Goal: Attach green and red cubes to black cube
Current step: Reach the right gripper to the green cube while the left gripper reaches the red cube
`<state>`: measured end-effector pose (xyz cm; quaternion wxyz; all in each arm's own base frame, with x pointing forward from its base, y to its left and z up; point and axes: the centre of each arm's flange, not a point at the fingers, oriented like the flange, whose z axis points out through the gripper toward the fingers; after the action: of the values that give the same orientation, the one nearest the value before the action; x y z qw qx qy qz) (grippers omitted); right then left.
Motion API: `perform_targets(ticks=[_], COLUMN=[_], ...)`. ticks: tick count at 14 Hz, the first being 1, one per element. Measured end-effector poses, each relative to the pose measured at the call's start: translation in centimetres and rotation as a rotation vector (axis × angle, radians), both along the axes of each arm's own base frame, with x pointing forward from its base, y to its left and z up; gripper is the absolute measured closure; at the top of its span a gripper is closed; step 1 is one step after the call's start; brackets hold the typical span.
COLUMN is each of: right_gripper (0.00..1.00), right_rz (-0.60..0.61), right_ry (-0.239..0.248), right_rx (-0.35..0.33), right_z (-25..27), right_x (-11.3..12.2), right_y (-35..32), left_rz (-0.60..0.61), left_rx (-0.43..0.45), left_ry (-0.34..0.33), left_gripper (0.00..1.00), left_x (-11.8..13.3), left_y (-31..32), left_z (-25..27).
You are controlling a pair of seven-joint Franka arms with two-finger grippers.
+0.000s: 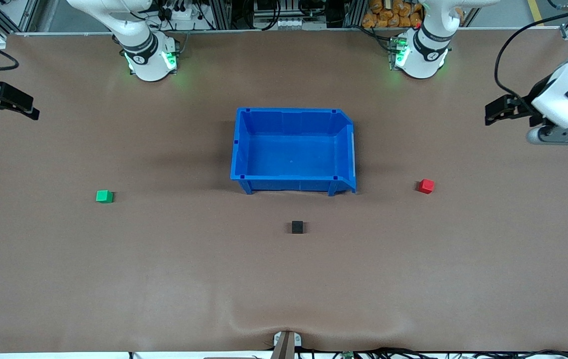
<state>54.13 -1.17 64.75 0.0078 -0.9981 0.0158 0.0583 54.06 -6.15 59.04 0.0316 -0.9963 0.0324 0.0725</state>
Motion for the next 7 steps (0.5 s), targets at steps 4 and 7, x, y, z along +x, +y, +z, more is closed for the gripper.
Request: perform_targets(ticks=[4, 7], right_gripper=[0.00, 0.00], right_rz=[-0.007, -0.024], right_ry=[0.024, 0.008], right_rx=[0.001, 0.000], right_z=[-2.9, -5.0], right_x=[2.1, 3.9], right_y=[-0.4, -1.3], left_rz=[-0.020, -0.022], left_rx=[0.002, 0.000], left_ry=[0.022, 0.013], left_gripper=[0.00, 0.00], left_x=[0.3, 0.4], left_y=[-1.0, -0.9], left_z=[-4.5, -7.3])
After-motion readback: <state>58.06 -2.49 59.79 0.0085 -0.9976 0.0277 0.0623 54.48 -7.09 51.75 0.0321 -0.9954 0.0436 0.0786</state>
